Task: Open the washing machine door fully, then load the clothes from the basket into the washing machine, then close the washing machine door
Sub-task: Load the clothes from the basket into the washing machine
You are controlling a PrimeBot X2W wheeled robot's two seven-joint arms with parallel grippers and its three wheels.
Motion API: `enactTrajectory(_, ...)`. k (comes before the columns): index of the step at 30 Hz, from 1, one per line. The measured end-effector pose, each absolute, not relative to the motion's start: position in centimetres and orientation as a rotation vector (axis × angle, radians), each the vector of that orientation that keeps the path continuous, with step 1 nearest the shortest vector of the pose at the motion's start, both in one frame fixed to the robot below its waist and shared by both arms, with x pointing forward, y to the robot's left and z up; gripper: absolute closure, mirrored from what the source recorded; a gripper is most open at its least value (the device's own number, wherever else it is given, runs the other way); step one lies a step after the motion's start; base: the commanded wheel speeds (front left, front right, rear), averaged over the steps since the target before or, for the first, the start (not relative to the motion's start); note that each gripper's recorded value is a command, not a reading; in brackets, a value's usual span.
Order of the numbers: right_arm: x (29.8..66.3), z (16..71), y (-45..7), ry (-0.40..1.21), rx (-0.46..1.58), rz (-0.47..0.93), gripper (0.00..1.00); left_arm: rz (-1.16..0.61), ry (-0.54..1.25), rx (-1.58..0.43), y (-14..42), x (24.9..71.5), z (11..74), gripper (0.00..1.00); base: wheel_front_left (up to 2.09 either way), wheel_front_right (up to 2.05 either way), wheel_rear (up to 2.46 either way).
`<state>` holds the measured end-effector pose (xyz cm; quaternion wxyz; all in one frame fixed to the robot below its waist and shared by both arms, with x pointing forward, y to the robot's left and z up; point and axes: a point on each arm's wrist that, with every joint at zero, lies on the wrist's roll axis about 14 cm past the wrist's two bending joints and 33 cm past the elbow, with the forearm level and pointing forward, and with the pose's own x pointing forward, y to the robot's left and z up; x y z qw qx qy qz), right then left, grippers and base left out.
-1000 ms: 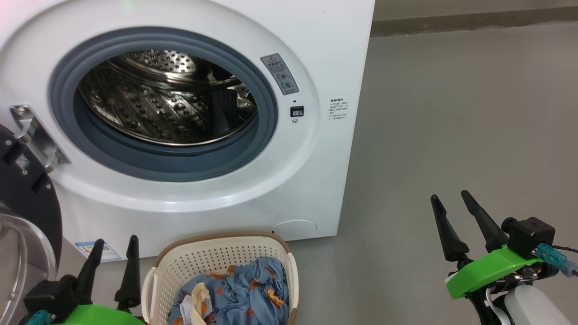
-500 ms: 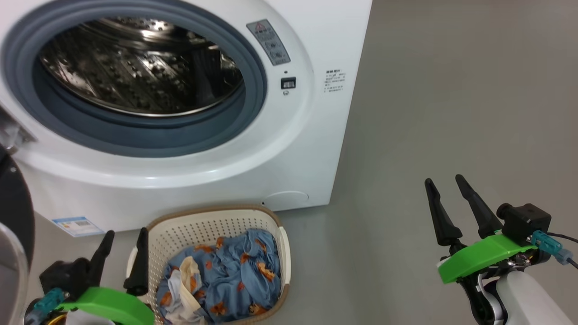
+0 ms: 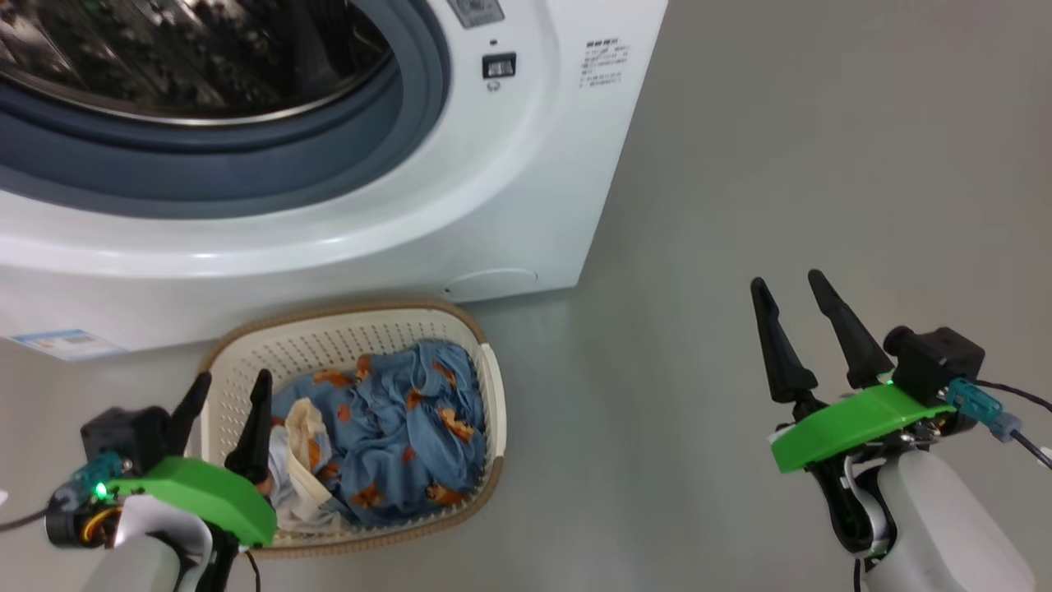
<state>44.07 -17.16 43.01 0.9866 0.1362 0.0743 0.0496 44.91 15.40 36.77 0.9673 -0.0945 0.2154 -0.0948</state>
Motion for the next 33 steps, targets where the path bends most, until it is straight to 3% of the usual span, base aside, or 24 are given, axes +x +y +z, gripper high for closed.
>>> enactTrajectory(20,47.9,36.3,-16.2,0.266,0.286,0.084,0.00,-0.293,0.680,-0.174,12.7,48.0,26.0,0.00,0.00,0.00,0.00)
enactTrajectory(33,49.0,32.6,-16.6,0.321,0.273,0.066,0.00,-0.385,0.947,-0.119,10.6,46.7,18.1,0.00,0.00,0.00,0.00)
